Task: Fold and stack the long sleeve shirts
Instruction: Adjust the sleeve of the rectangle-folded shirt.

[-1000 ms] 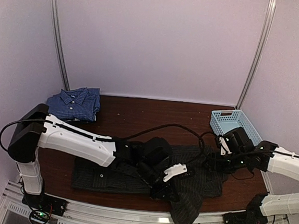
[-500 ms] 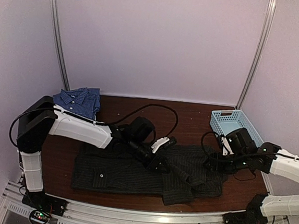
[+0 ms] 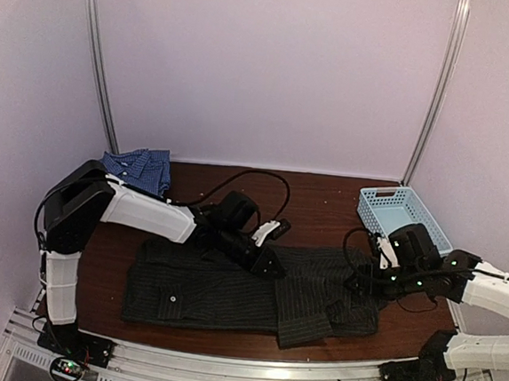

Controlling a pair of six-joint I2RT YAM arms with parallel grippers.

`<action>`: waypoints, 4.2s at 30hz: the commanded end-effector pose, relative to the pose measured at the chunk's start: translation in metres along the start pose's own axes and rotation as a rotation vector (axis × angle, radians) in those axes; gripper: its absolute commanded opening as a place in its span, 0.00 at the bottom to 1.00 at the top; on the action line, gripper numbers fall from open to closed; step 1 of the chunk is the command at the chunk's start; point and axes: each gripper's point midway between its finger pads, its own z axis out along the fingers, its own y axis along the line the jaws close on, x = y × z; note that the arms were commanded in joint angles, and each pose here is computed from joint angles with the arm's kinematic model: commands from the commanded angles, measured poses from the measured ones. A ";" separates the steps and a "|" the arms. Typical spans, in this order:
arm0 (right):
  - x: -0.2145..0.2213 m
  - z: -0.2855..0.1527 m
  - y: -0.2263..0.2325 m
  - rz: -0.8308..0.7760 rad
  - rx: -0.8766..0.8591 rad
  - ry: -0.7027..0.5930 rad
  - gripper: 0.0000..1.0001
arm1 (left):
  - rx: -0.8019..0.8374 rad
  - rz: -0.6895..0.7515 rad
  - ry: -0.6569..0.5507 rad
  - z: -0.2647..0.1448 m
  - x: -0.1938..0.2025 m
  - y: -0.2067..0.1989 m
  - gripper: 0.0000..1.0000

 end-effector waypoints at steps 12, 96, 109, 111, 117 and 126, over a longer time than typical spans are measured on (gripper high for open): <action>0.050 0.005 0.064 -0.107 -0.366 0.102 0.60 | -0.216 0.037 -0.137 -0.034 -0.038 0.023 0.33; -0.037 -0.024 0.212 0.298 -0.892 0.098 0.02 | -0.638 1.019 -0.534 -0.098 -0.047 -0.102 0.25; -0.051 -0.036 0.168 0.190 -0.672 -0.008 0.64 | -0.657 0.725 -0.427 -0.113 -0.065 -0.075 0.00; -0.053 -0.041 0.153 0.192 -0.623 -0.023 0.67 | -0.618 0.669 -0.405 -0.119 -0.065 -0.070 0.00; -0.078 -0.056 0.110 0.170 -0.485 -0.134 0.68 | -0.508 0.507 -0.361 -0.134 -0.062 -0.059 0.00; -0.101 -0.008 0.056 0.077 -0.209 -0.160 0.67 | -0.526 0.227 -0.343 -0.163 -0.053 -0.016 0.00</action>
